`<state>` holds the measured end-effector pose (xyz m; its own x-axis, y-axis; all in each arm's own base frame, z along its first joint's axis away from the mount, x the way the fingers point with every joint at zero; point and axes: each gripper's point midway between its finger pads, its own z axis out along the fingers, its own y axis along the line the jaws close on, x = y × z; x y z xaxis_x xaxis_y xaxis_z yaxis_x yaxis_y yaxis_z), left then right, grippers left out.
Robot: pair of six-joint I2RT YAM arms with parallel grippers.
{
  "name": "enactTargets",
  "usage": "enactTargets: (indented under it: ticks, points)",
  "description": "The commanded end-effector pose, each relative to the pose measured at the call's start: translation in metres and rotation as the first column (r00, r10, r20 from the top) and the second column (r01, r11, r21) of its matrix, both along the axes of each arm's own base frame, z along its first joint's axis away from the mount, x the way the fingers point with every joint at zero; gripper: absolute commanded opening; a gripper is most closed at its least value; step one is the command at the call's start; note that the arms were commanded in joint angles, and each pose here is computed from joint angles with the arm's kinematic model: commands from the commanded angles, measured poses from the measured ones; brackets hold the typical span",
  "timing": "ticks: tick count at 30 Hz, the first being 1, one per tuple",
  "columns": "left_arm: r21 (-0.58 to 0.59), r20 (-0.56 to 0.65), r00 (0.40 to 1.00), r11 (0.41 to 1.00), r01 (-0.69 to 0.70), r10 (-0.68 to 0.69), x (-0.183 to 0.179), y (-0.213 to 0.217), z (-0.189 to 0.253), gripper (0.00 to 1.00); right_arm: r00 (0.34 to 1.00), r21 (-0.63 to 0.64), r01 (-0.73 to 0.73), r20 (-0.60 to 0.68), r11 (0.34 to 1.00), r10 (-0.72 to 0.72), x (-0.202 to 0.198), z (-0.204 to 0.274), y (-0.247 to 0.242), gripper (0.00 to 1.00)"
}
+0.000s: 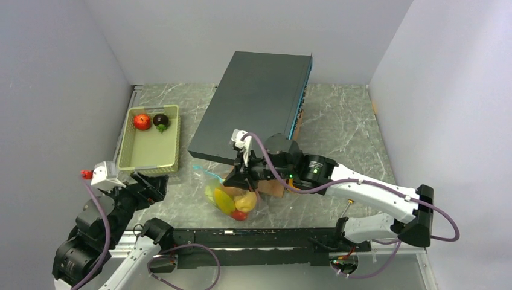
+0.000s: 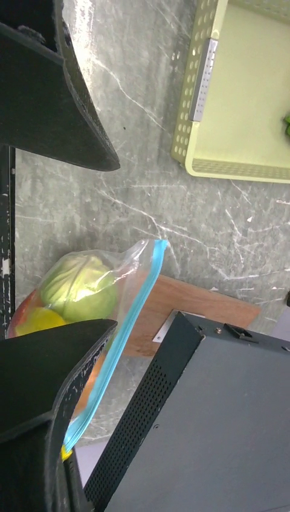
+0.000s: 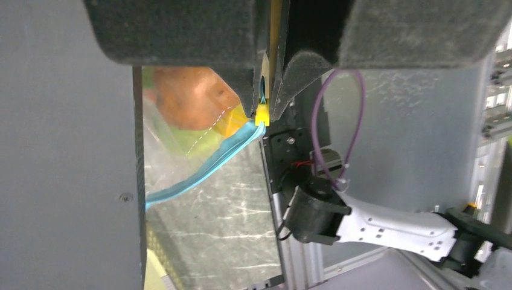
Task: Place the food in the zip-top bag and seal the zipper
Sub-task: Zip the zipper food storage bag at the center of the board, then place the zipper food storage bag at the center of the board.
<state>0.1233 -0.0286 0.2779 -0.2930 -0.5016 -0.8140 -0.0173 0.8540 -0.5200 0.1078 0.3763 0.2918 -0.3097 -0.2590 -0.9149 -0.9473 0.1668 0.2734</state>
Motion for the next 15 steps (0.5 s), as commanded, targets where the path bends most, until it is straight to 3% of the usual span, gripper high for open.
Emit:
enactTargets:
  ticks: [1, 8, 10, 13, 15]
  points:
    - [-0.071, 0.024, 0.999, 0.996, -0.045, 0.046, -0.013, 0.010, 0.012, 0.97, 0.984, 0.042, 0.088, 0.151, 0.995, -0.094, 0.026, 0.024, 0.017, 0.00]
    - [-0.187, 0.119, 0.976, 0.962, 0.200, -0.180, -0.023, -0.034, 0.026, 0.95, 0.976, 0.010, 0.064, 0.207, 0.998, -0.064, 0.011, 0.018, 0.036, 0.00]
    - [-0.274, 0.073, 0.979, 0.940, 0.202, -0.189, -0.023, -0.043, 0.017, 0.95, 0.974, 0.008, 0.051, 0.221, 0.999, -0.052, 0.008, 0.021, 0.044, 0.00]
    - [-0.477, -0.096, 0.982, 0.873, 0.096, -0.160, -0.019, -0.056, -0.019, 0.89, 0.980, 0.006, 0.028, 0.198, 1.000, -0.028, 0.004, 0.020, 0.054, 0.00]
    - [-0.533, -0.129, 0.977, 0.843, 0.077, -0.170, -0.015, -0.064, -0.034, 0.89, 0.984, 0.014, 0.000, 0.177, 1.000, -0.003, -0.001, 0.020, 0.061, 0.03]
